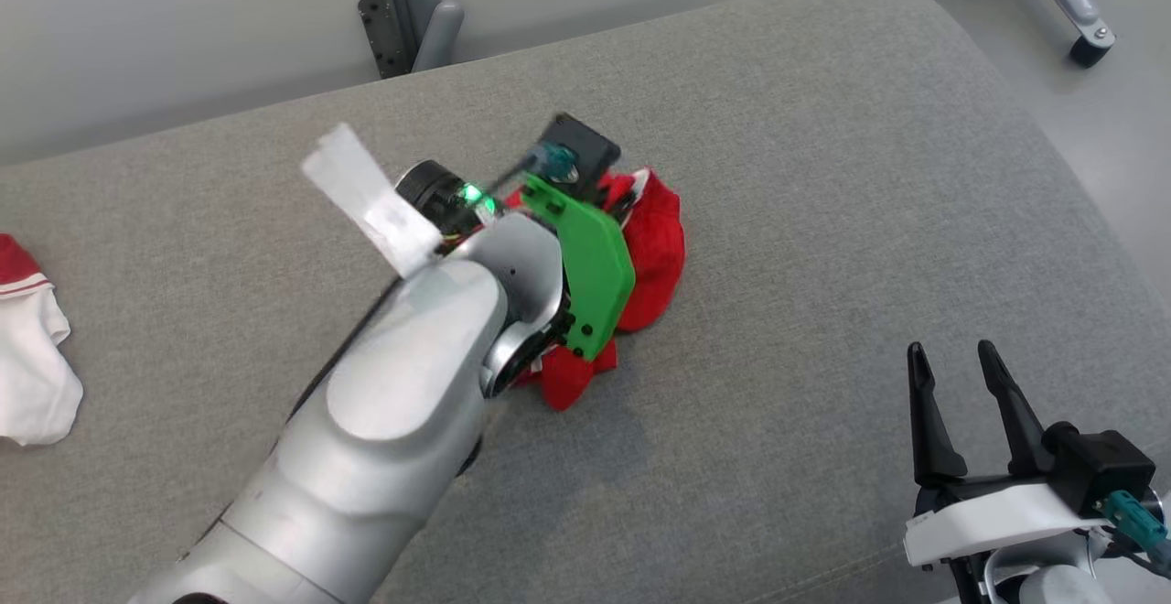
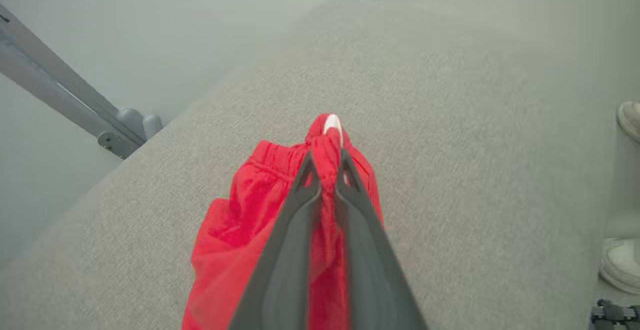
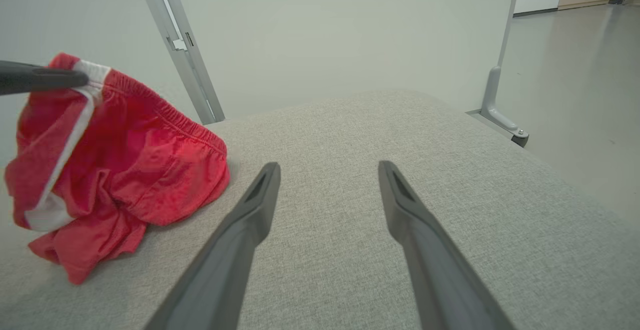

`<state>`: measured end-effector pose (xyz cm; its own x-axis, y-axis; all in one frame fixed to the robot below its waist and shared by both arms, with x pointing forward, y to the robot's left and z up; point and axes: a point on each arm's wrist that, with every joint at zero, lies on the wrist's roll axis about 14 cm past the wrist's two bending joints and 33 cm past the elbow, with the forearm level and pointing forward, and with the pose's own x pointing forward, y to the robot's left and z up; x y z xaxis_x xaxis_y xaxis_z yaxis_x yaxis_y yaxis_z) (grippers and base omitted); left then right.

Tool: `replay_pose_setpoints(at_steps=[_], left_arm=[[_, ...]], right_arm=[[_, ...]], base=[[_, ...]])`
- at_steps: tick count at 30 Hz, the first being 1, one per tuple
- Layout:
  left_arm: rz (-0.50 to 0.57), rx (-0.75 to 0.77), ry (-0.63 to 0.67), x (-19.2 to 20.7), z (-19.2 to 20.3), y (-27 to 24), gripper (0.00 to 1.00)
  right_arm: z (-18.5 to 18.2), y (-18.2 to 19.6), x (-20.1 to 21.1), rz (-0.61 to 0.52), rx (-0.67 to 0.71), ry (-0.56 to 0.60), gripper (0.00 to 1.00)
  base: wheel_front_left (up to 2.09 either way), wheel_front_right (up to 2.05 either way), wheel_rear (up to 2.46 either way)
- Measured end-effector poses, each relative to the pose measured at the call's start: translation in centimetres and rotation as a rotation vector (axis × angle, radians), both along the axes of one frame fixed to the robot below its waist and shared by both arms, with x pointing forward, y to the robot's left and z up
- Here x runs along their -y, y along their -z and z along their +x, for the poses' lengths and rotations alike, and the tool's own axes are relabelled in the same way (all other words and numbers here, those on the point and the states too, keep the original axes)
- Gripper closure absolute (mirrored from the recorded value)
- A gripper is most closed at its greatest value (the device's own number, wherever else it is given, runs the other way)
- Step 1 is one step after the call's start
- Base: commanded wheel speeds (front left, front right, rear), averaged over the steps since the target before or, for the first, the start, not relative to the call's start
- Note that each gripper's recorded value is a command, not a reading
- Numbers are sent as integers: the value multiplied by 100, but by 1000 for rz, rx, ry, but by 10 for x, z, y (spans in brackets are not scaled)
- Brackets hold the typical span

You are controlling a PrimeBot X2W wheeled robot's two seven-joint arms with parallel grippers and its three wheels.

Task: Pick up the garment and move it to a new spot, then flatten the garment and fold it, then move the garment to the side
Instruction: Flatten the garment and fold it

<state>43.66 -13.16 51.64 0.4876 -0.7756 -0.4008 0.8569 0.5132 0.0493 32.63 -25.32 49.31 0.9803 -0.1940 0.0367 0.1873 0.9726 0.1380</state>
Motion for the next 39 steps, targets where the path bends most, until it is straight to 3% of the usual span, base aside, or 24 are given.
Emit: replay_pose_setpoints(at_steps=[1, 3, 7, 11, 16, 20, 24, 28, 33, 39], left_arm=[[-117, -56, -5, 6, -3, -19, 100], [-241, -149, -9, 13, -9, -40, 100], [-590, -388, -71, 16, -9, -100, 100], [-888, -450, -142, 7, 7, -175, 100], [-1176, -361, -269, -19, 31, -248, 100], [-1248, -286, -264, -22, 28, -273, 100], [-1257, -196, -279, -27, 24, -260, 100], [-1202, -342, -375, -41, 16, -157, 100], [-1150, -440, -596, -99, -2, -35, 100], [-1112, -424, -813, -161, -28, 32, 100]], right_arm=[[1, 0, -1, 1, 1, -4, 0], [2, 0, -4, 3, 1, -14, 0], [6, -1, -10, 13, 8, -31, 0], [9, -3, -12, 23, 16, -39, 0], [13, -5, -16, 39, 29, -52, 0], [15, -7, -17, 48, 36, -54, 0], [15, -8, -17, 59, 43, -54, 0], [13, -2, -16, 73, 28, -50, 0], [10, 9, -16, 74, -8, -48, 0], [11, 16, -18, 48, -35, -59, 0]], base=[[0, 0, 0], [0, 0, 0], [0, 0, 0], [0, 0, 0], [0, 0, 0], [0, 0, 0], [0, 0, 0], [0, 0, 0], [0, 0, 0], [0, 0, 0]])
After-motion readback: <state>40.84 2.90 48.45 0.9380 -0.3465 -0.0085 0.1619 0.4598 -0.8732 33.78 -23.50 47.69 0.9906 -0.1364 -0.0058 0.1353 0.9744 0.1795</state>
